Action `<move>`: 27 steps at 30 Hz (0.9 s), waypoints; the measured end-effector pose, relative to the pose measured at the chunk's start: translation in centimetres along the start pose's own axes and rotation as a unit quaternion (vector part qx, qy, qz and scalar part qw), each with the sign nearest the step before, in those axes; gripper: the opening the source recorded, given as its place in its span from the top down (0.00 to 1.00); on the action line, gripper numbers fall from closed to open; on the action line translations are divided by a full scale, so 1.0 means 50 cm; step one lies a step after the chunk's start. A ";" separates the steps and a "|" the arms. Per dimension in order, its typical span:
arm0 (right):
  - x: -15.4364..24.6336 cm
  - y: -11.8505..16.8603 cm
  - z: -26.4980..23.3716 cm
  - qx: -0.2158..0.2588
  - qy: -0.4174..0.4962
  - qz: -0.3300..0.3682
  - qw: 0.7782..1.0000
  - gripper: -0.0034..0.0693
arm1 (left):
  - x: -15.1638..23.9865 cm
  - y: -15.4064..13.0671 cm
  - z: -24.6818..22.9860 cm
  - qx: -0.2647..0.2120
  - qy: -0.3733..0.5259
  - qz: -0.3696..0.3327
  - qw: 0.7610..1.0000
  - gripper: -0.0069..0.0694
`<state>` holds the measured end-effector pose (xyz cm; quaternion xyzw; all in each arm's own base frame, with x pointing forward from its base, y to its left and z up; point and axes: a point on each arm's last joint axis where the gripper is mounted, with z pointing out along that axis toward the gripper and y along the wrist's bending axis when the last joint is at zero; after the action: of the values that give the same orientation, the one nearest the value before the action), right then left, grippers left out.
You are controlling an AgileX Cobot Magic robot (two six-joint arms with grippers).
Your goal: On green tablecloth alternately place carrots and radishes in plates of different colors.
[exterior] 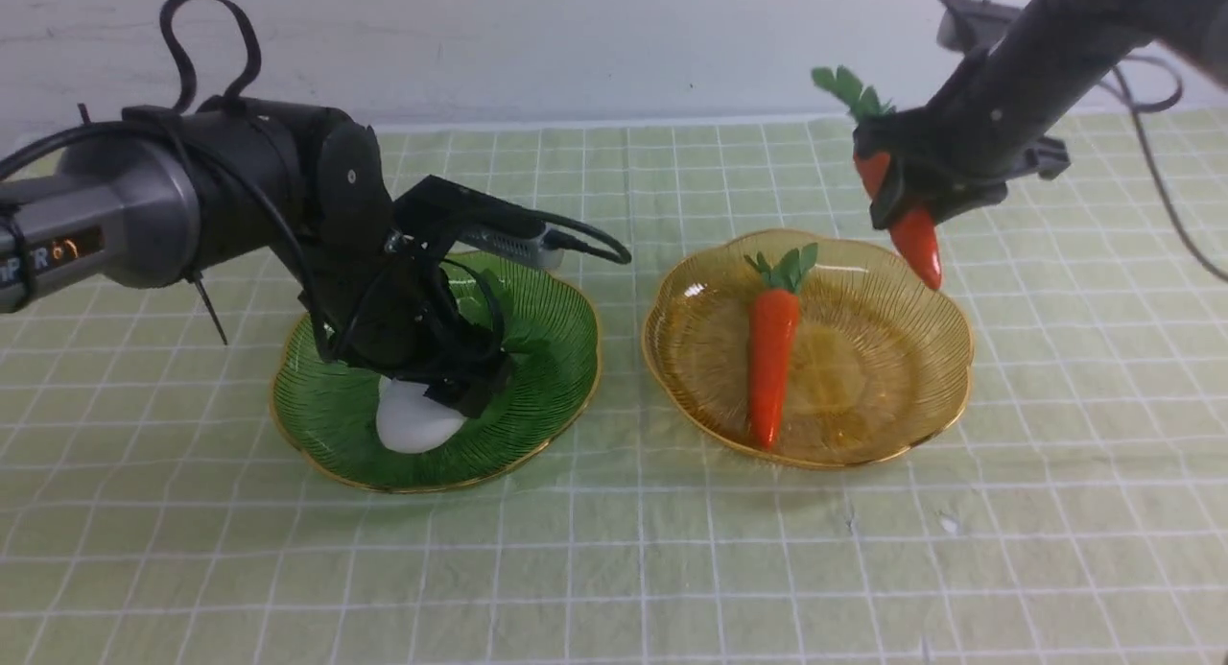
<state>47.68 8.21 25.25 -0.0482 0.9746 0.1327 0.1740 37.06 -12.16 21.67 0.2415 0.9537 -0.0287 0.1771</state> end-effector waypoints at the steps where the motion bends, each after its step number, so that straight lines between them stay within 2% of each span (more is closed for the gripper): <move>1: 0.001 -0.003 0.010 0.002 0.005 0.001 1.000 0.64 | -0.002 0.000 0.004 0.000 -0.004 0.002 1.000 0.31; 2: 0.003 -0.007 0.024 0.003 0.012 0.002 1.000 0.63 | -0.004 0.000 0.007 -0.001 -0.008 0.004 1.000 0.31; 4: 0.008 -0.018 0.065 0.008 0.032 0.007 0.999 0.51 | -0.009 0.001 0.016 -0.005 -0.019 0.008 1.000 0.26; 5: 0.010 -0.020 0.070 0.008 0.035 0.007 0.999 0.50 | -0.009 0.002 0.017 -0.006 -0.021 0.009 1.000 0.23; 6: 0.013 -0.024 0.086 0.009 0.043 0.019 0.999 0.39 | -0.010 0.004 0.022 -0.010 -0.022 0.013 1.000 0.15; 7: 0.014 -0.025 0.090 0.009 0.045 0.022 0.999 0.33 | -0.010 0.005 0.024 -0.013 -0.020 0.017 1.000 0.10; 10: 0.013 -0.023 0.089 0.007 0.045 0.026 0.999 0.22 | -0.010 0.006 0.024 -0.016 -0.020 0.014 1.000 0.03; 13: 0.010 -0.019 0.073 0.006 0.036 0.030 0.999 0.16 | -0.018 0.008 0.014 -0.019 -0.019 0.007 1.000 0.02; 18: -0.001 0.002 -0.011 0.002 -0.006 0.019 1.000 0.18 | -0.048 0.016 -0.041 -0.026 0.002 -0.027 0.999 0.05; 19: -0.005 0.016 -0.070 -0.001 -0.036 0.008 0.999 0.21 | -0.057 0.018 -0.065 -0.029 0.009 -0.035 0.999 0.11; 22: 0.002 0.049 -0.210 -0.006 -0.104 -0.009 0.994 0.33 | -0.074 0.019 -0.148 -0.031 0.006 -0.047 0.998 0.37; 25: 0.036 0.082 -0.369 -0.007 -0.183 -0.030 0.983 0.53 | -0.071 0.014 -0.244 -0.035 -0.028 -0.050 0.998 0.74; 26: 0.036 0.082 -0.369 -0.006 -0.182 -0.030 0.983 0.53 | -0.069 0.014 -0.251 -0.035 -0.029 -0.050 0.998 0.76; 27: 0.067 0.096 -0.443 -0.004 -0.217 -0.039 0.975 0.65 | -0.056 0.009 -0.300 -0.035 -0.050 -0.051 0.997 0.85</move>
<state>36.64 6.55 45.27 -0.0568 0.9103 0.1372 0.3864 34.70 -10.93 36.71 0.1840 0.9551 -0.0164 0.2316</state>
